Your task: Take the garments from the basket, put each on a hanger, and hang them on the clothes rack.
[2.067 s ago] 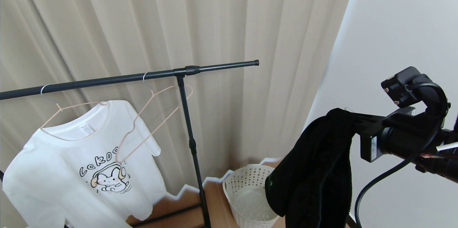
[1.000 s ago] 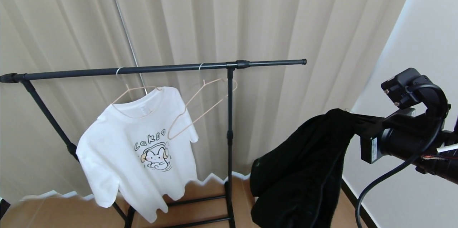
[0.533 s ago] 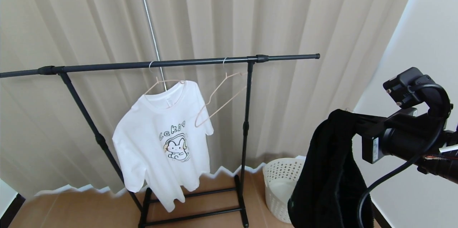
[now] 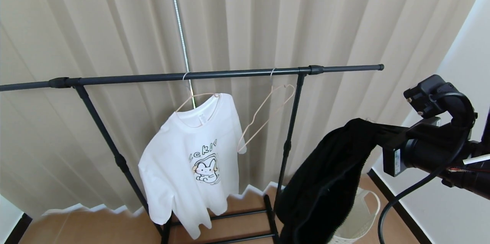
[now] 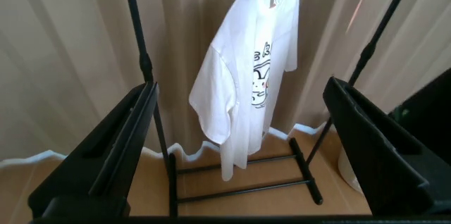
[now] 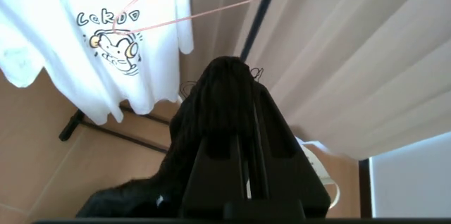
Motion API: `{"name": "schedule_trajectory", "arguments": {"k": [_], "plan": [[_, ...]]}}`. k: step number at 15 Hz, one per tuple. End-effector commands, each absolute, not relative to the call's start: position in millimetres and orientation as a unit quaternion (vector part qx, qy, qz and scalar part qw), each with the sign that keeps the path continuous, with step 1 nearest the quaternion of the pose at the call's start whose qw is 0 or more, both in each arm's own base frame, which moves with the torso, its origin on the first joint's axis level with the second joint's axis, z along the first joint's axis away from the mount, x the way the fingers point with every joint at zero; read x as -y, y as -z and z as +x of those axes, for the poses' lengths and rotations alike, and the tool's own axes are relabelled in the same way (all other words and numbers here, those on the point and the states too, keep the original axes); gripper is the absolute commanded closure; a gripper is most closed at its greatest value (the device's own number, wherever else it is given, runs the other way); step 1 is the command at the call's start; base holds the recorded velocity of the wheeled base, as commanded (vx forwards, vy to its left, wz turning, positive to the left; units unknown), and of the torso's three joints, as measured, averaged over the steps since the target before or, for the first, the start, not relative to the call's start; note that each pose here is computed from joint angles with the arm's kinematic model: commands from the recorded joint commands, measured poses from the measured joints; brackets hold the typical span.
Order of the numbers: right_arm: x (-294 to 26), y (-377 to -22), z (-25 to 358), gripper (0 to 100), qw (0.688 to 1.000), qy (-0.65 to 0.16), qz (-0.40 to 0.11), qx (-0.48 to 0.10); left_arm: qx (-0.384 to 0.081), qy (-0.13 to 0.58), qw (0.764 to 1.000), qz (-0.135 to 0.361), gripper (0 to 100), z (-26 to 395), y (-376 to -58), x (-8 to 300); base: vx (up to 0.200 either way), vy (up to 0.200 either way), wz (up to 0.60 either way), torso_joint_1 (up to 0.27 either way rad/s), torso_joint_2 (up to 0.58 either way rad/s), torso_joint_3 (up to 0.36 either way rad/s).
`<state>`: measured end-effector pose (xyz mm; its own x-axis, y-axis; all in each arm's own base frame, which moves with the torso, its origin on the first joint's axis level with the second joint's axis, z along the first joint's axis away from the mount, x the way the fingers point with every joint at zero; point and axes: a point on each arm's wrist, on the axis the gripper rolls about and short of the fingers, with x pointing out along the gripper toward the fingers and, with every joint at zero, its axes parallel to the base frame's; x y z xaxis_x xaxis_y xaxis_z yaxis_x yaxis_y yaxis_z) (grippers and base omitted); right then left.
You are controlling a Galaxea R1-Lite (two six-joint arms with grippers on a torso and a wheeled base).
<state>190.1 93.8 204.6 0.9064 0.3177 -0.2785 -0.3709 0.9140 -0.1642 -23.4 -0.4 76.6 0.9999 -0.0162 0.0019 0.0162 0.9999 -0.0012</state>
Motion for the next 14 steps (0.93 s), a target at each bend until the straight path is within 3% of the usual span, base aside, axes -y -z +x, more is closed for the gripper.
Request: {"name": "schedule_trajectory", "arguments": {"k": [1,7,8,10,11,12,14], "plan": [[-94.0,-204.1,190.4,100,0.97,-0.177,-0.108,-0.125,0.0,0.008,1.0,-0.001,0,-23.3,-76.6,0.4,0.0,0.0,0.0,0.0,0.0,0.0],[-107.1,-209.5,193.9,100,0.963,-0.201,-0.142,-0.11,-0.011,-0.013,1.0,0.007,0,-22.7,-75.8,-0.2,0.0,0.0,0.0,0.0,0.0,0.0],[-119.2,-216.0,205.6,100,0.962,-0.209,-0.142,-0.103,-0.034,-0.013,0.999,0.027,0,-20.8,-85.0,-0.2,0.0,0.0,0.0,0.0,0.0,0.0],[-137.2,-221.3,235.1,100,0.964,-0.206,-0.135,-0.099,-0.087,0.005,0.996,0.002,0,1.3,-137.3,0.3,0.0,0.0,0.0,0.0,0.0,0.0],[-138.9,-216.9,237.9,100,0.964,-0.206,-0.133,-0.107,-0.095,0.013,0.995,-0.007,0,6.8,-145.4,0.6,0.0,0.0,0.0,0.0,0.0,0.0],[-144.0,-205.5,246.7,100,0.966,-0.198,-0.091,-0.137,-0.144,0.049,0.988,-0.039,0,37.3,-173.7,2.5,0.0,0.0,0.0,0.0,0.0,0.0],[-146.9,-212.9,254.0,100,0.974,-0.169,-0.081,-0.129,-0.197,0.065,0.977,-0.044,0,72.8,-187.7,5.4,0.0,0.0,0.0,0.0,0.0,0.0]]}}
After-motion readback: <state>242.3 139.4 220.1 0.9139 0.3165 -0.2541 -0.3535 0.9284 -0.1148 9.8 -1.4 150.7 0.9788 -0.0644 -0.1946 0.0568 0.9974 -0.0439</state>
